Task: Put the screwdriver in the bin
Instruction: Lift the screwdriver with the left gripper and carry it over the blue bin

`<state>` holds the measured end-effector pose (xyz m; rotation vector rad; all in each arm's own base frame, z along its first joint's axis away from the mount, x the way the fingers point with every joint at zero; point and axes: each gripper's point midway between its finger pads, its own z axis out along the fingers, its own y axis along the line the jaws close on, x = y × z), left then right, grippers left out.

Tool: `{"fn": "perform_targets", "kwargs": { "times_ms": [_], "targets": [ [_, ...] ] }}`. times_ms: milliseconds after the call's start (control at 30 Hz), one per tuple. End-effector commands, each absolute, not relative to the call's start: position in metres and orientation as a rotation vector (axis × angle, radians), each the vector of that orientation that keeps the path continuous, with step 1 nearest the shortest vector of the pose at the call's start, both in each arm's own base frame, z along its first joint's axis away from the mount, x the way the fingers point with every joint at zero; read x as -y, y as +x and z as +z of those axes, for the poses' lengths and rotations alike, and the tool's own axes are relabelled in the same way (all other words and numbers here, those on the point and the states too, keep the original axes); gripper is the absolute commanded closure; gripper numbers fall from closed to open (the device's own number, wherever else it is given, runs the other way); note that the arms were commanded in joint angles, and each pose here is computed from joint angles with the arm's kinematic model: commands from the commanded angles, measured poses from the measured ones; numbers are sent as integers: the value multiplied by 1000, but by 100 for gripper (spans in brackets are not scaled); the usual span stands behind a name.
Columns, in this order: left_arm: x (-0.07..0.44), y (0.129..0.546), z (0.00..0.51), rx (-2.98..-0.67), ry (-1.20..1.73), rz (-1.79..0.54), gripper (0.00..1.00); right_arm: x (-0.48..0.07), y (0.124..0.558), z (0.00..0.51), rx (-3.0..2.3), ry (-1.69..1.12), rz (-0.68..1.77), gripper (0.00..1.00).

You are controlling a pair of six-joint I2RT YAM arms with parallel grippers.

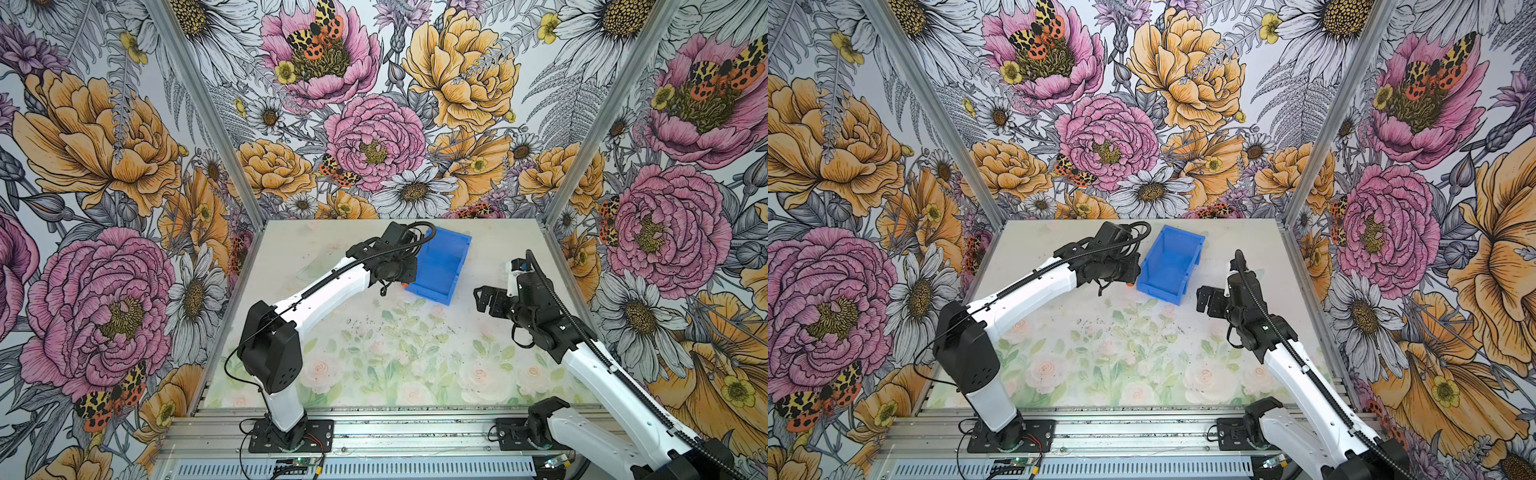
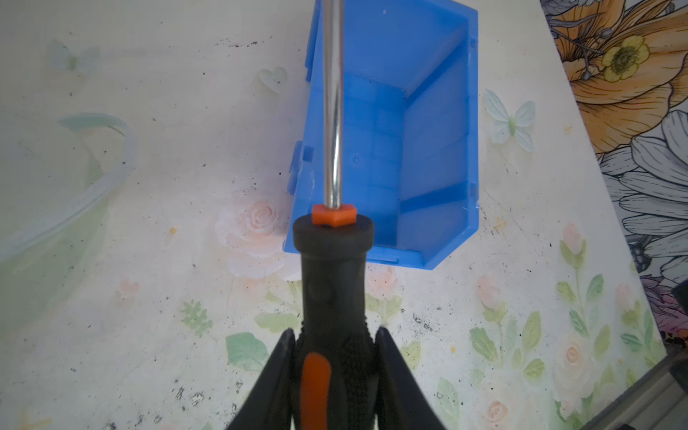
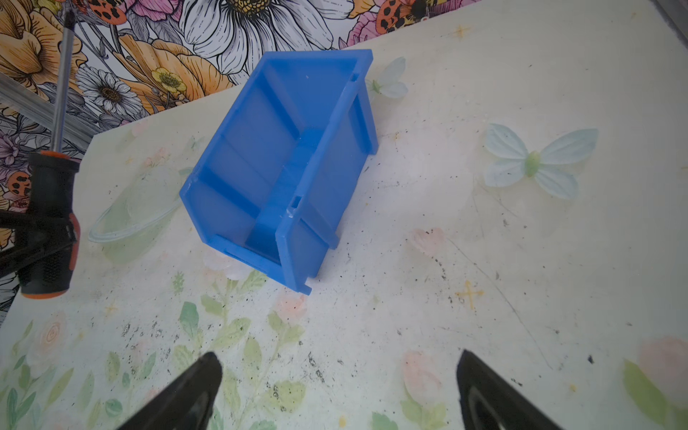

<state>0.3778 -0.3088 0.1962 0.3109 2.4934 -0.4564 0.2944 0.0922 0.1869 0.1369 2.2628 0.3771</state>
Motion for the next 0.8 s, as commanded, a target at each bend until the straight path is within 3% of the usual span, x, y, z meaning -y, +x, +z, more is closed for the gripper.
{"fn": "perform_targets", "kwargs": {
  "times_ms": [0, 433, 767],
  "targets": [
    [340, 387, 199, -2453, 428, -513, 91, -84, 299, 202, -2204, 171, 336, 1],
    [390, 429, 167, -2469, 429, -549, 90, -80, 300, 190, -2232, 144, 281, 0],
    [396, 448, 133, -2477, 459, -408, 88, -74, 298, 190, -2222, 168, 253, 1]
  ]
}}
